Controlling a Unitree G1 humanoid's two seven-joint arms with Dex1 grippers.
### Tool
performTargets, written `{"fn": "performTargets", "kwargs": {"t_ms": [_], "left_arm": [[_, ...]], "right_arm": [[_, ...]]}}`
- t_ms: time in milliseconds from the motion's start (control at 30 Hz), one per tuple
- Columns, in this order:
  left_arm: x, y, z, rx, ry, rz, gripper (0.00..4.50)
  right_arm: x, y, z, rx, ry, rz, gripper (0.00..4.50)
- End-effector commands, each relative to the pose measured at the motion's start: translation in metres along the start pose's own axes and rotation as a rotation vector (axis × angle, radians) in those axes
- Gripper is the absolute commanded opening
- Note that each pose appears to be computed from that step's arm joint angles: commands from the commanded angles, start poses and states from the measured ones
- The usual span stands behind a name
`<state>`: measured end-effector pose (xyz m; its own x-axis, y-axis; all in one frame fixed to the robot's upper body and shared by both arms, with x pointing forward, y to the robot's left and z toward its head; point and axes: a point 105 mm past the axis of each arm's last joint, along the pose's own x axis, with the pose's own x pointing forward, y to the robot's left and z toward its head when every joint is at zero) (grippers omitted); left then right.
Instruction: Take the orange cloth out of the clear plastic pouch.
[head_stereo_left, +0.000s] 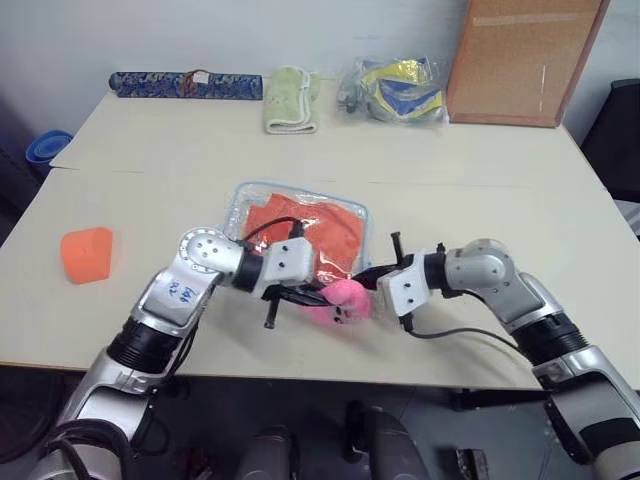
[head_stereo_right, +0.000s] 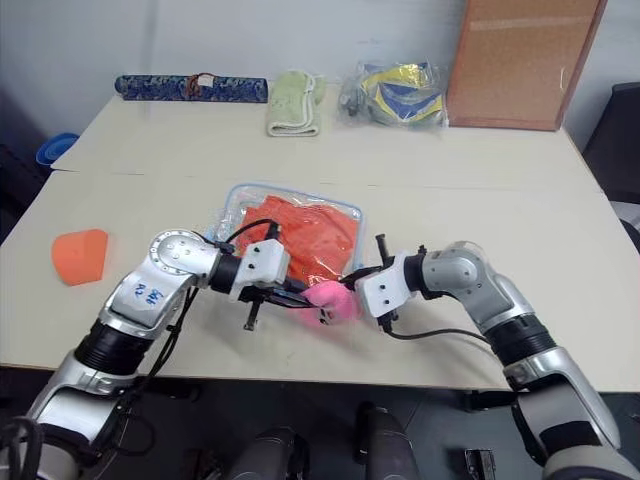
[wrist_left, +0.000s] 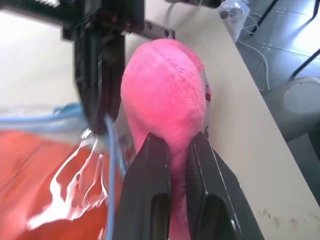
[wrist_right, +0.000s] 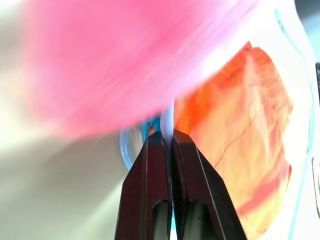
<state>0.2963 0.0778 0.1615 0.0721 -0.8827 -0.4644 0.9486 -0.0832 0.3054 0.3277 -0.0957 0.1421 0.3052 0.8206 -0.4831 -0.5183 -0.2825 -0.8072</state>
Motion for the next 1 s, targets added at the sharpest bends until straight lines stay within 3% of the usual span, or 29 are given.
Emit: {"fn": "performTargets", "kwargs": {"t_ms": [33,400,700,867,1000], "left_arm": [[-0.026,0.004,0.001,-0.011,-0.002,0.066,0.06],[-0.076,0.018,-0.019,-0.127,0.034,0.257,0.06],[-0.159,0.036,-0.040,-0.272,0.085,0.485,0.06],[-0.173,0.034,-0.050,-0.300,0.107,0.513,0.06],[-0.143,0.025,-0.053,-0.292,0.082,0.431,0.06]], "right_arm": [[-0.027,-0.010,-0.008,-0.047,0.050,-0.051,0.03],[-0.057,0.000,-0.019,-0.082,0.101,-0.055,0.03],[-0.087,0.022,-0.016,-0.109,0.110,-0.038,0.03],[-0.097,0.031,-0.011,-0.122,0.101,-0.021,0.03],[-0.092,0.029,-0.007,-0.101,0.077,-0.042,0.03]]}}
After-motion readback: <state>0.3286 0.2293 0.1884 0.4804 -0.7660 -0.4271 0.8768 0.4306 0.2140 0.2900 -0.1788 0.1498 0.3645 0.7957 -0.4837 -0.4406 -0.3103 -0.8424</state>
